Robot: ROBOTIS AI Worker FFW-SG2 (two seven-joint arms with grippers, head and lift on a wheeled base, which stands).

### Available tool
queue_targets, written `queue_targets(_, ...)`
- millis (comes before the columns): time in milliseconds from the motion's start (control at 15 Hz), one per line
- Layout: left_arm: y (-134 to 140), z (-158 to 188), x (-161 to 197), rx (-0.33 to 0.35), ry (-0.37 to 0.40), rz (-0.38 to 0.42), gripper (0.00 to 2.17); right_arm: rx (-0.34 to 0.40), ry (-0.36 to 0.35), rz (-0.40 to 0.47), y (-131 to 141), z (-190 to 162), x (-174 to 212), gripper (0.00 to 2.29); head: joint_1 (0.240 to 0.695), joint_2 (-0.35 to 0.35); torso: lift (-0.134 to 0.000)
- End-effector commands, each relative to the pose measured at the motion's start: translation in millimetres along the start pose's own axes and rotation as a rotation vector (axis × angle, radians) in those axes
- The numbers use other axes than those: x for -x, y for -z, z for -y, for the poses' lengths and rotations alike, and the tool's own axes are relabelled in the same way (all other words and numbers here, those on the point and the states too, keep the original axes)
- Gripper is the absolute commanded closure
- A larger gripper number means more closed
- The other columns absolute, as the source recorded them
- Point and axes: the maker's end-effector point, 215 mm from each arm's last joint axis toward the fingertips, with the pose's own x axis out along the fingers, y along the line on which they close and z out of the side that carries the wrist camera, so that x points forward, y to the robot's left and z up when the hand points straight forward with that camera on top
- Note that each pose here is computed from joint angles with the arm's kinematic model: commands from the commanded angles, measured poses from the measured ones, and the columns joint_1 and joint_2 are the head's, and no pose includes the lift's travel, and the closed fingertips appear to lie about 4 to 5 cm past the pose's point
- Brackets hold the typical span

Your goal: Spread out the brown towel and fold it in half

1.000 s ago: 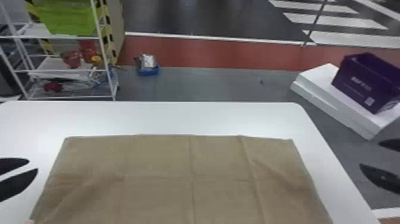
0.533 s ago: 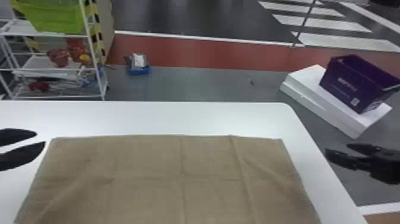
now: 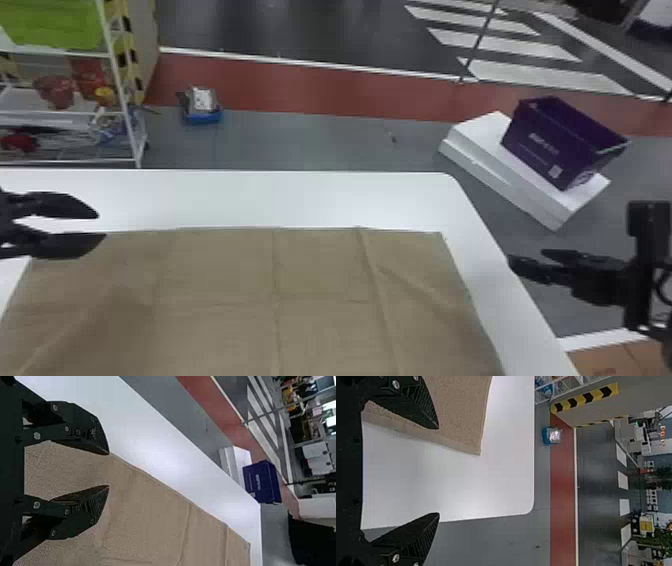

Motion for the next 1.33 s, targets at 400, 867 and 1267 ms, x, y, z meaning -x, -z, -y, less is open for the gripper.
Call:
queue_targets(400,13.7,-41.6,-43.1,-0.064,0.038,-0.118,0.93,-0.009,0.022,-0.028,22.1,9.3,6.6,0.12,0.695,-0.281,-0.124)
queue_targets(867,53.6,-55.1,-47.8,-0.149,0.022,-0.238,0.83,-0.019,0.034,-0.027,25.1,15.6,11.5,0.12,0.695,-0.259,-0.124)
queue_targets(1267,89.8,-68.2,-33.6,-0.191,0.031,-0.327,0.83,-0.016,0.041,-0.033,30.7,19.2,15.3,0.12,0.695,-0.234,-0.124)
